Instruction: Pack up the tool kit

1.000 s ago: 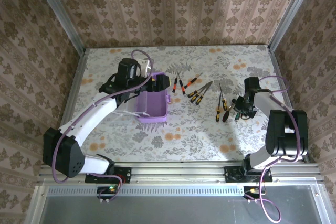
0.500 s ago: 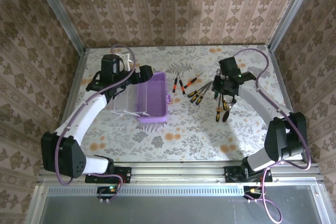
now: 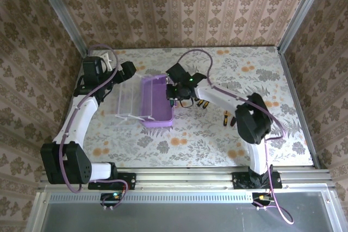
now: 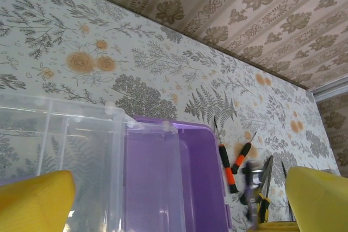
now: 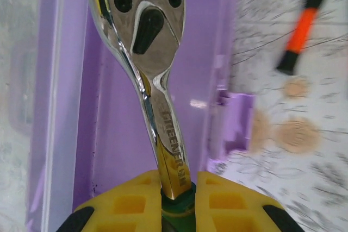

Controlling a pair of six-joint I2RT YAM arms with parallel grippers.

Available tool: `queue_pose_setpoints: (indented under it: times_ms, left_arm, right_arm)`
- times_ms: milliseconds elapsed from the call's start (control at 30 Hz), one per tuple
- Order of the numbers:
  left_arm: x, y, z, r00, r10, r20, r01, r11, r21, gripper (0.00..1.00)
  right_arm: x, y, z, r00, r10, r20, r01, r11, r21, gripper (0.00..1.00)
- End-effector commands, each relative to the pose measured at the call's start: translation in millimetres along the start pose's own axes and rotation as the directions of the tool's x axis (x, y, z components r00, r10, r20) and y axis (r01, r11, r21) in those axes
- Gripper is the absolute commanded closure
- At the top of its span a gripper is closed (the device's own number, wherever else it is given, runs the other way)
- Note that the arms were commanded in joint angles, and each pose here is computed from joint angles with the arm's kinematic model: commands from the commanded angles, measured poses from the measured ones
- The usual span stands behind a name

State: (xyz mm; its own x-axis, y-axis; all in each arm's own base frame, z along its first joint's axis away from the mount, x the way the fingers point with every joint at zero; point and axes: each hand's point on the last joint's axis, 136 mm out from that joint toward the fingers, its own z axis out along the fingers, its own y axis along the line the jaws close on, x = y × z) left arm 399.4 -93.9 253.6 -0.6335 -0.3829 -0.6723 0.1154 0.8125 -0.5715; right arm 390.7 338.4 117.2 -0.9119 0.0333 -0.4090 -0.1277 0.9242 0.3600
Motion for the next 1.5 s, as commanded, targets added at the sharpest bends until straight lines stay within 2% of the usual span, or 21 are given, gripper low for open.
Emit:
queue_pose_setpoints:
  times_ms: [0, 267, 400, 533, 633, 767, 900, 1100, 1300, 1467]
  left_arm:
    - [-7.6, -6.2, -3.9, 0.999, -0.009, 0.031, 0.008, 0.999, 0.035, 0.0]
    - [-8.3, -5.8, -2.6, 0.999, -0.027, 0.027, 0.025, 0.998, 0.049, 0.0]
    - [-8.4, -6.2, -2.7, 0.999, -0.028, 0.028, 0.026, 0.998, 0.052, 0.0]
    - [-7.5, -7.6, -2.0, 0.999, -0.027, 0.02, 0.026, 0.998, 0.06, 0.0]
    - [-6.9, -7.4, -1.0, 1.0, -0.024, 0.014, 0.023, 0.998, 0.062, 0.0]
    - [-8.0, -10.4, -1.7, 1.0, -0.026, 0.015, 0.025, 0.997, 0.076, 0.0]
    - [-7.6, -10.0, -1.5, 1.0, -0.027, 0.015, 0.026, 0.997, 0.077, 0.0]
    - [-7.2, -10.8, -1.5, 1.0, -0.026, 0.013, 0.025, 0.997, 0.079, 0.0]
    - [-7.8, -15.5, -4.1, 1.0, -0.024, 0.02, 0.022, 0.995, 0.096, 0.0]
    - [-1.3, -28.0, -0.9, 1.0, -0.018, -0.001, 0.018, 0.991, 0.131, 0.0]
  right_arm:
    - [-10.1, 30.1, 9.1, 0.999, -0.035, 0.0, 0.035, 0.998, -0.052, 1.0]
    - [2.9, 53.3, 46.1, 0.997, 0.032, -0.074, -0.041, 0.993, -0.113, 1.0]
    - [8.4, 53.8, 70.9, 0.985, 0.118, -0.125, -0.132, 0.985, -0.114, 1.0]
    - [7.3, 46.4, 89.3, 0.975, 0.189, -0.12, -0.203, 0.971, -0.123, 1.0]
    - [6.4, 48.3, 91.8, 0.972, 0.195, -0.132, -0.215, 0.964, -0.155, 0.93]
    - [2.2, 55.2, 80.0, 0.975, 0.179, -0.129, -0.201, 0.963, -0.18, 0.71]
    - [-8.4, 57.0, 61.9, 0.978, 0.188, -0.092, -0.201, 0.963, -0.179, 0.59]
    - [-21.5, 66.7, 34.7, 0.984, 0.173, -0.053, -0.18, 0.961, -0.211, 0.58]
    - [-44.8, 64.3, -16.7, 0.99, 0.13, 0.061, -0.113, 0.967, -0.23, 0.58]
    - [-54.0, 33.0, -50.5, 0.987, 0.11, 0.115, -0.085, 0.974, -0.211, 0.55]
